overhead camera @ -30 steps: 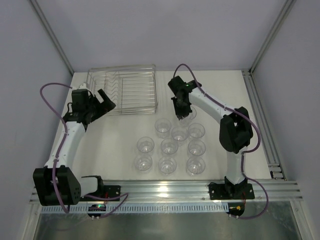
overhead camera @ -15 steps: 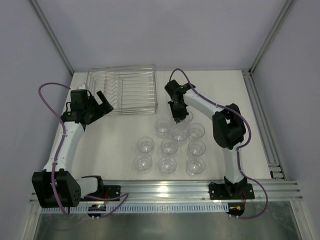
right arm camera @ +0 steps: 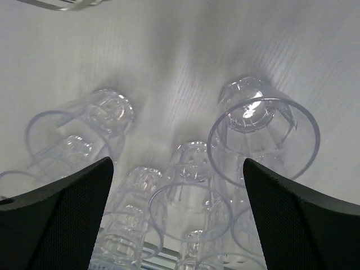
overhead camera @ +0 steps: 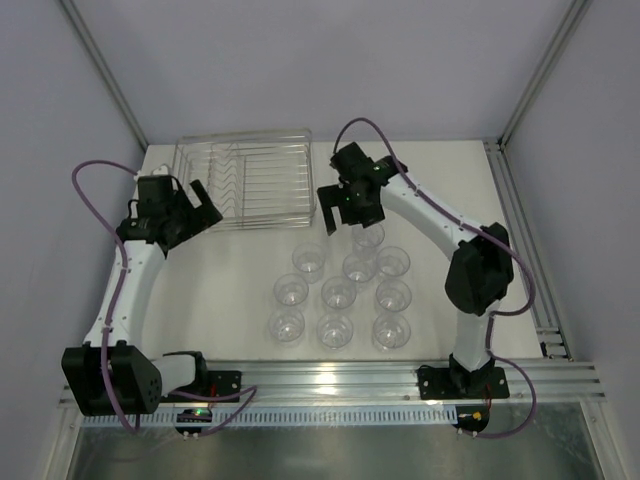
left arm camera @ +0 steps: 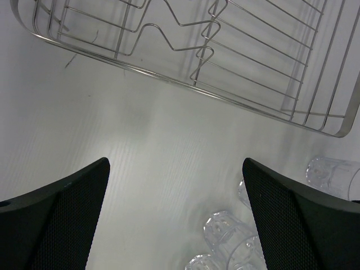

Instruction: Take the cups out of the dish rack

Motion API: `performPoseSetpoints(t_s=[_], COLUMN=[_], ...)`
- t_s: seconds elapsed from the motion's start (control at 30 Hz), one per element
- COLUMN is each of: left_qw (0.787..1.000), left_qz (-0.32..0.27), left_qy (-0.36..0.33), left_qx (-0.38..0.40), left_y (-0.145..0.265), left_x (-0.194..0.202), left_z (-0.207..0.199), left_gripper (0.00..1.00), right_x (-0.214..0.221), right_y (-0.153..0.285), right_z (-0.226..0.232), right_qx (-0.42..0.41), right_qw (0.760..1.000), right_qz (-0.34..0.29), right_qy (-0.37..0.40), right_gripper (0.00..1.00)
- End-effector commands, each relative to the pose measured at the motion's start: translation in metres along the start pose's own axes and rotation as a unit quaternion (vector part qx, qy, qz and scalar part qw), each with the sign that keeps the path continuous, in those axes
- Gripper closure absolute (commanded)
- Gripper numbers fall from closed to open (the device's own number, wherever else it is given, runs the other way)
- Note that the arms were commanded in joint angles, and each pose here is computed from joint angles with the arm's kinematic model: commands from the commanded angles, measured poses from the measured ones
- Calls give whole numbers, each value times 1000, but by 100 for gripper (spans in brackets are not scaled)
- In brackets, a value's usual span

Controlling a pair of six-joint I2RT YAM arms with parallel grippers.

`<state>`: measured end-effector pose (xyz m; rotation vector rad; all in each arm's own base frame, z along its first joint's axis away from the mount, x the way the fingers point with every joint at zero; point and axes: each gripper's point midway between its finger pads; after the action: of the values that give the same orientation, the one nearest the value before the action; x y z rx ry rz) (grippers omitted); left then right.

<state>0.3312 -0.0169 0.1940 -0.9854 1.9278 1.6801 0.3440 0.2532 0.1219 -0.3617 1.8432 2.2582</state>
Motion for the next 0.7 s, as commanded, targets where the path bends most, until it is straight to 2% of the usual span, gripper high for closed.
performPoseSetpoints(t_s=[0.0, 0.1, 0.33, 0.47, 0.67], left_qw=[1000, 1000, 1000, 999, 998], left_qz=[-16, -17, -26, -30, -49], left_qy=[-10, -9, -9, -9, -11], left_qx=[2, 6, 15, 21, 45], left_y=[14, 18, 25, 29, 44], left_x=[-11, -9, -5, -1, 0], left_z=[-2, -3, -5, -6, -14], left_gripper=[0, 0, 0, 0, 0], right_x=[-43, -53, -39, -24, -3], right_y=[96, 129, 178, 224, 263], right_z=[31, 30, 15, 9, -11], right_qx=[-91, -94, -101, -146, -169], right_qw=[988, 982, 976, 958, 939], right_qz=[-124, -162, -190, -248, -301], right_qy=[2, 3, 9, 11, -9], right_gripper=[0, 1, 0, 0, 1])
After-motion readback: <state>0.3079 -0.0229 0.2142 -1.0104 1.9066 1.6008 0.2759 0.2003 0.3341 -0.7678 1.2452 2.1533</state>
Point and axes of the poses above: each gripper's point midway between its finger pads, its own y axis back along the fingers, its own z axis along the line the jaws close on, x = y × z, and after that the axes turned 14 degrees about -y, right-handed
